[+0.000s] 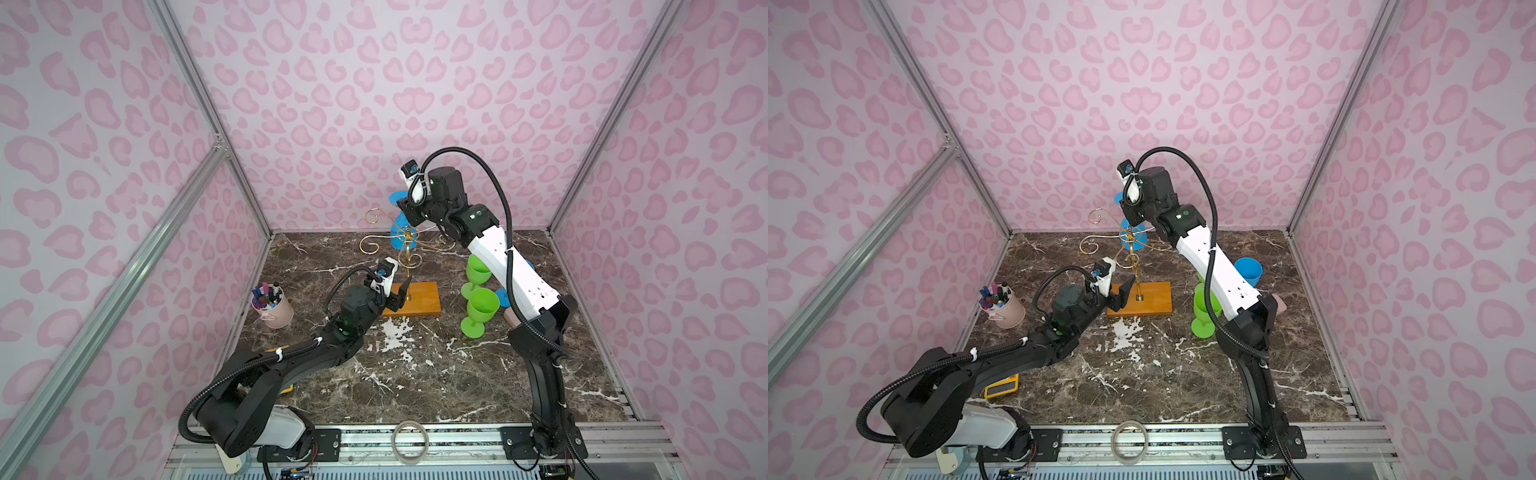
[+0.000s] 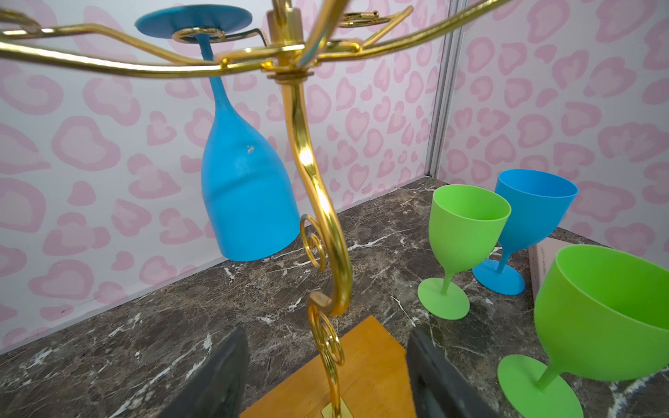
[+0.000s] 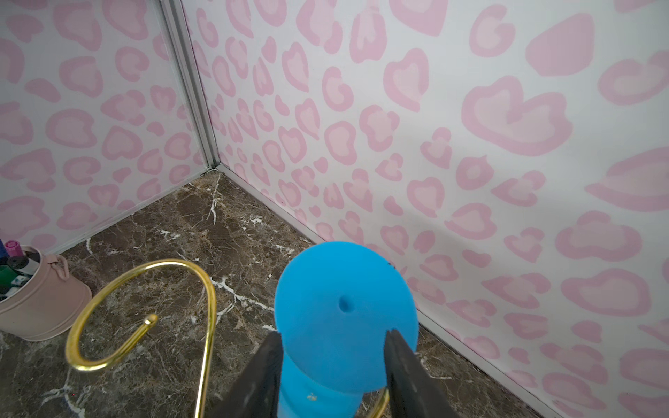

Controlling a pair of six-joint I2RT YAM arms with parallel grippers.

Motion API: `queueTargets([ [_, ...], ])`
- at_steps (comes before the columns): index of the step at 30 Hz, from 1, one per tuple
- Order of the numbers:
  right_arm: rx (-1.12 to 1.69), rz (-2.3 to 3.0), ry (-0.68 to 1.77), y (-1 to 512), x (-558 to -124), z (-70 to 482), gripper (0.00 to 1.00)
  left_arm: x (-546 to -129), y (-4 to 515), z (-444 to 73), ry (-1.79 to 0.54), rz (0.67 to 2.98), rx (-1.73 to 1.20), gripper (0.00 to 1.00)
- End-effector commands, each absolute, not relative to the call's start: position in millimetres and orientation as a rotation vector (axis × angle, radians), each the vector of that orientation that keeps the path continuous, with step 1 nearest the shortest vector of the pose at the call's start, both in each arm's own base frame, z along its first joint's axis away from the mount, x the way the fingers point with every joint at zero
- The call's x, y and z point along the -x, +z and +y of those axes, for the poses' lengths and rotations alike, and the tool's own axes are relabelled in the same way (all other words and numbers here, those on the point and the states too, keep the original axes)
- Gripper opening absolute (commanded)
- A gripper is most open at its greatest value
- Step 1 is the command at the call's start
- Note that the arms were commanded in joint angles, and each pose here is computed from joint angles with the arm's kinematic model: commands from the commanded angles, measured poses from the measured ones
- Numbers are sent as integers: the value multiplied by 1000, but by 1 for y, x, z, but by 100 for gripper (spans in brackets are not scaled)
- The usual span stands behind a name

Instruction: Take the wine glass off the wine glass rack

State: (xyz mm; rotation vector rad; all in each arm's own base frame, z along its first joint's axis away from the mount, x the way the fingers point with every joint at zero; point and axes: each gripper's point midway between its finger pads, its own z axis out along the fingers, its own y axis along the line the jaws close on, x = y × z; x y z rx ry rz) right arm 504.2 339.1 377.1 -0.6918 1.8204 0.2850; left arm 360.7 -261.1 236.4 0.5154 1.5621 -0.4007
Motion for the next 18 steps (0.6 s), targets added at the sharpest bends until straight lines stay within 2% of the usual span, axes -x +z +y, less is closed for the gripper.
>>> queueTargets([
  [1, 707, 1813, 281, 376, -504, 340, 47, -363, 247, -260, -395, 1535, -505, 70],
  [4, 708, 1817, 297, 374, -505, 342, 50, -363, 246, -260, -394, 1536, -504, 70],
  [5, 708, 1816, 305, 373, -505, 343, 58, -362, 247, -261, -397, 1536, -504, 70],
  [7, 712, 1816, 326, 372, -506, 345, 84, -362, 247, -260, -396, 1537, -504, 70],
  [8, 709, 1816, 331, 371, -507, 345, 90, -362, 247, -260, -394, 1538, -504, 70],
  [12, 699, 1822, 320, 368, -512, 345, 95, -362, 247, -260, -390, 1537, -508, 70],
  [18, 693, 1834, 312, 362, -521, 346, 90, -362, 245, -259, -389, 1543, -508, 70],
])
